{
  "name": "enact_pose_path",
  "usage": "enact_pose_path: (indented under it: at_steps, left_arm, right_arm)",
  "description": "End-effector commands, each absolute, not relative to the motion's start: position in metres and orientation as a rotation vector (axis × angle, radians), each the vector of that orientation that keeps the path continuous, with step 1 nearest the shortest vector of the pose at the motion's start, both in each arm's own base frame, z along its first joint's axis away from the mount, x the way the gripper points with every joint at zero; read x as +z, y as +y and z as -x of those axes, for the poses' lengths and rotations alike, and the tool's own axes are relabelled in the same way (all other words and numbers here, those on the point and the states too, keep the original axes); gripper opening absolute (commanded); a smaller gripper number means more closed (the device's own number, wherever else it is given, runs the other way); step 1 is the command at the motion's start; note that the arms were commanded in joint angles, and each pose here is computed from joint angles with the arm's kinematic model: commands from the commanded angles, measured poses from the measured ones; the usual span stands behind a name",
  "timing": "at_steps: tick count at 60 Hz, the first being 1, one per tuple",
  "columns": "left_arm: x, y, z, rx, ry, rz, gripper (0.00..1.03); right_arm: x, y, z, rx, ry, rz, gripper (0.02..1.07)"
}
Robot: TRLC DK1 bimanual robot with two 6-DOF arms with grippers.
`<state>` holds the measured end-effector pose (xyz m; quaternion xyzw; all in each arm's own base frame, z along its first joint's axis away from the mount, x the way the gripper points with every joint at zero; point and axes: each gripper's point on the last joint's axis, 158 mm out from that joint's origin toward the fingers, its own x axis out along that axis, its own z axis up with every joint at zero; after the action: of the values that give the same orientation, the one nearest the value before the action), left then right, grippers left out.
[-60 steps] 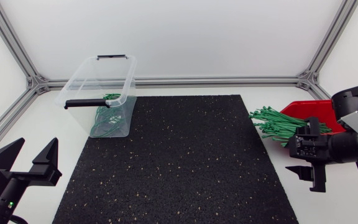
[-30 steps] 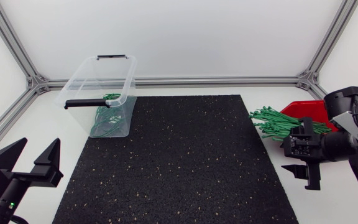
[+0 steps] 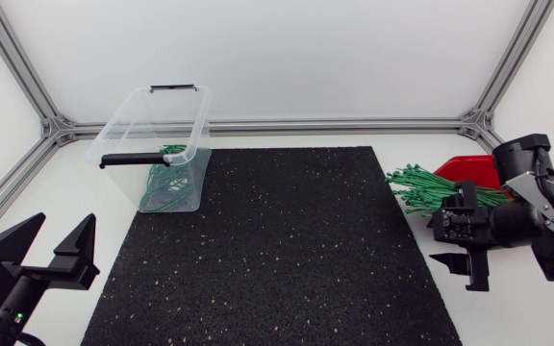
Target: Take a green cable tie from the red box, thread the tail through the head to close it, then place it in the transparent bin on the left.
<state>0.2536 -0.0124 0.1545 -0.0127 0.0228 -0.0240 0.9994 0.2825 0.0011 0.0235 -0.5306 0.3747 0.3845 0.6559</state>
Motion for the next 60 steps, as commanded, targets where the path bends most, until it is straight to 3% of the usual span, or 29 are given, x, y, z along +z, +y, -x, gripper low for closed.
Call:
enact_pose_path:
  at_steps: [1,31,37,60]
  left_arm:
    - [0.13,-0.015,-0.254,-0.058,0.105,0.045,0.99]
    - [0.131,-0.017,-0.254,-0.067,0.105,0.045,0.99]
    - [0.131,-0.018,-0.254,-0.068,0.105,0.044,0.99]
    - [0.131,-0.018,-0.254,-0.071,0.105,0.044,0.99]
  right_arm:
    - [0.03,-0.001,-0.293,0.852,0.826,1.212,0.74]
    - [0.033,-0.028,-0.302,0.79,0.837,1.237,0.74]
    - [0.033,-0.03,-0.302,0.791,0.84,1.239,0.64]
    - [0.037,-0.042,-0.302,0.774,0.846,1.252,0.64]
